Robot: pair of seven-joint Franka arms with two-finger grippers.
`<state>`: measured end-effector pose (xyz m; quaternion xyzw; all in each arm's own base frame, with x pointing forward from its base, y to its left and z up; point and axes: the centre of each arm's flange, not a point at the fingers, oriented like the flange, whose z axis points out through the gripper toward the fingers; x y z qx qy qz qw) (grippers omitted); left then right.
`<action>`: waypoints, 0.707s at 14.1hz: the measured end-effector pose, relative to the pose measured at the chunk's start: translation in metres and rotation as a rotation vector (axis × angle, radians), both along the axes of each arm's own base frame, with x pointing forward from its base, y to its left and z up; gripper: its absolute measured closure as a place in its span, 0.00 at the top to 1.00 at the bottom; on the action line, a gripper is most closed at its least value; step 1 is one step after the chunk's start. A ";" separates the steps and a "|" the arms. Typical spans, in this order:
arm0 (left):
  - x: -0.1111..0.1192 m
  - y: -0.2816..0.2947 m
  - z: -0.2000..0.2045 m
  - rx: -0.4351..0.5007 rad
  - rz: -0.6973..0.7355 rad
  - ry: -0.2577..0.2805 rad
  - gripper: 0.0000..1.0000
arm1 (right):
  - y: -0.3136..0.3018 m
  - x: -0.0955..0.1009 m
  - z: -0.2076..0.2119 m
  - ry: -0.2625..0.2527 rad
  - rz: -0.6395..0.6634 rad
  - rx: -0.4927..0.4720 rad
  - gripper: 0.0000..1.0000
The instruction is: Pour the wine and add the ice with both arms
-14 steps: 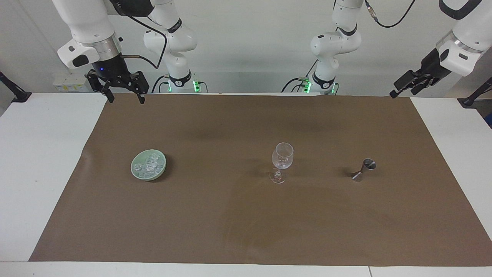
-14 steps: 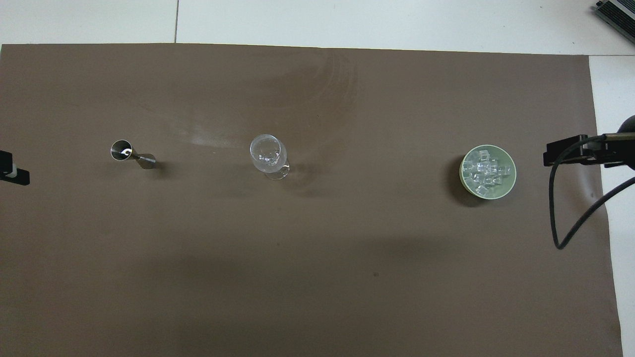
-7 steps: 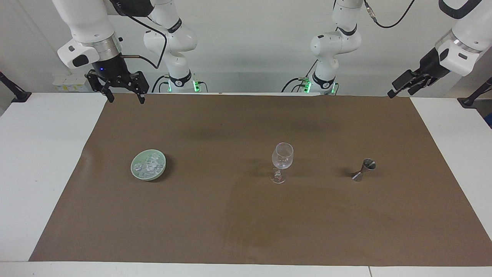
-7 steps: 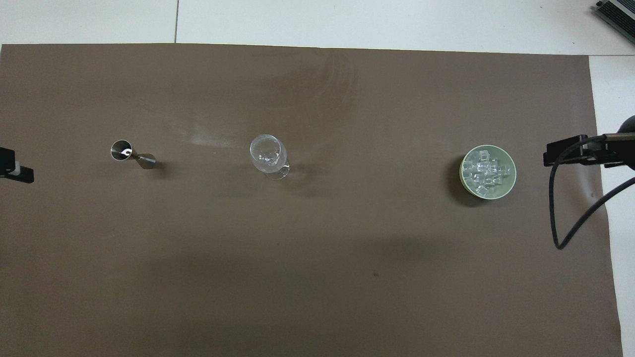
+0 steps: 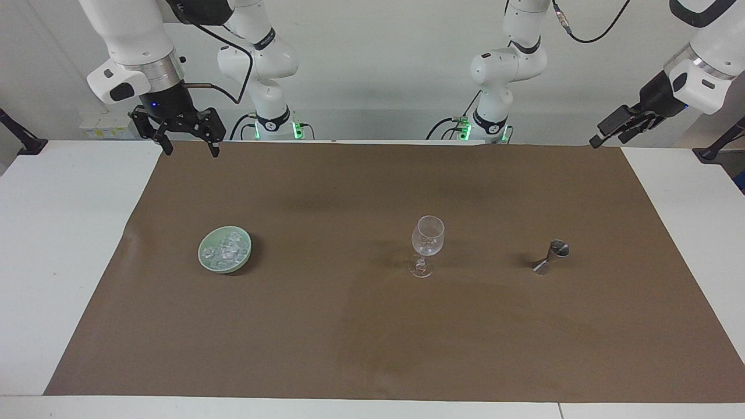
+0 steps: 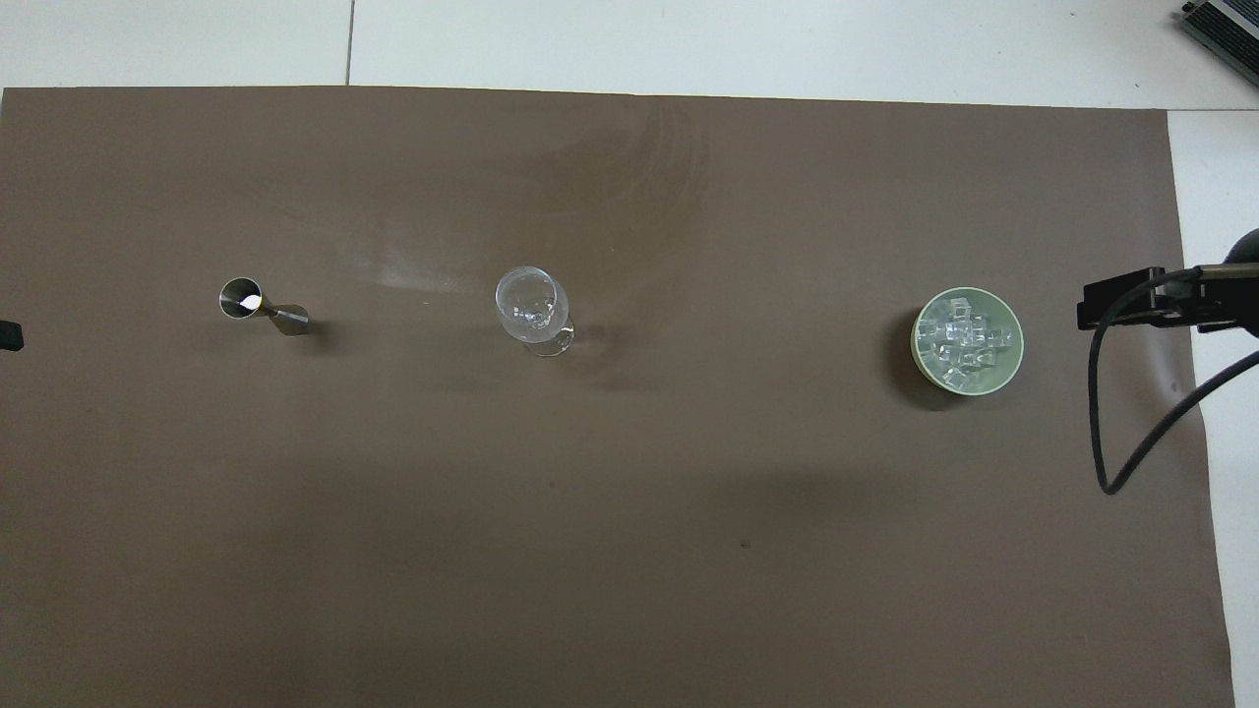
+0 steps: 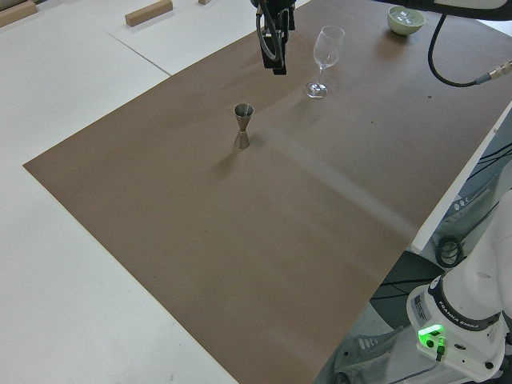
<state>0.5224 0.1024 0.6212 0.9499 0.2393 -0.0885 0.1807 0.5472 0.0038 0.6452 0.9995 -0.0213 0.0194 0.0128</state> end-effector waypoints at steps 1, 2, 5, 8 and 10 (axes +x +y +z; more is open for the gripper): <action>0.001 0.013 -0.015 -0.033 0.044 0.030 1.00 | 0.000 0.000 0.000 0.000 0.000 0.000 1.00; 0.002 0.025 -0.031 -0.066 0.082 0.062 1.00 | 0.000 0.000 0.000 0.000 0.000 0.000 1.00; 0.014 0.056 -0.083 -0.143 0.160 0.135 1.00 | 0.000 0.000 0.000 0.000 0.000 0.000 1.00; 0.028 0.070 -0.136 -0.215 0.251 0.196 1.00 | 0.000 0.000 0.000 0.000 0.000 0.000 1.00; 0.033 0.078 -0.174 -0.288 0.310 0.252 1.00 | 0.000 0.000 0.000 0.000 0.000 0.000 1.00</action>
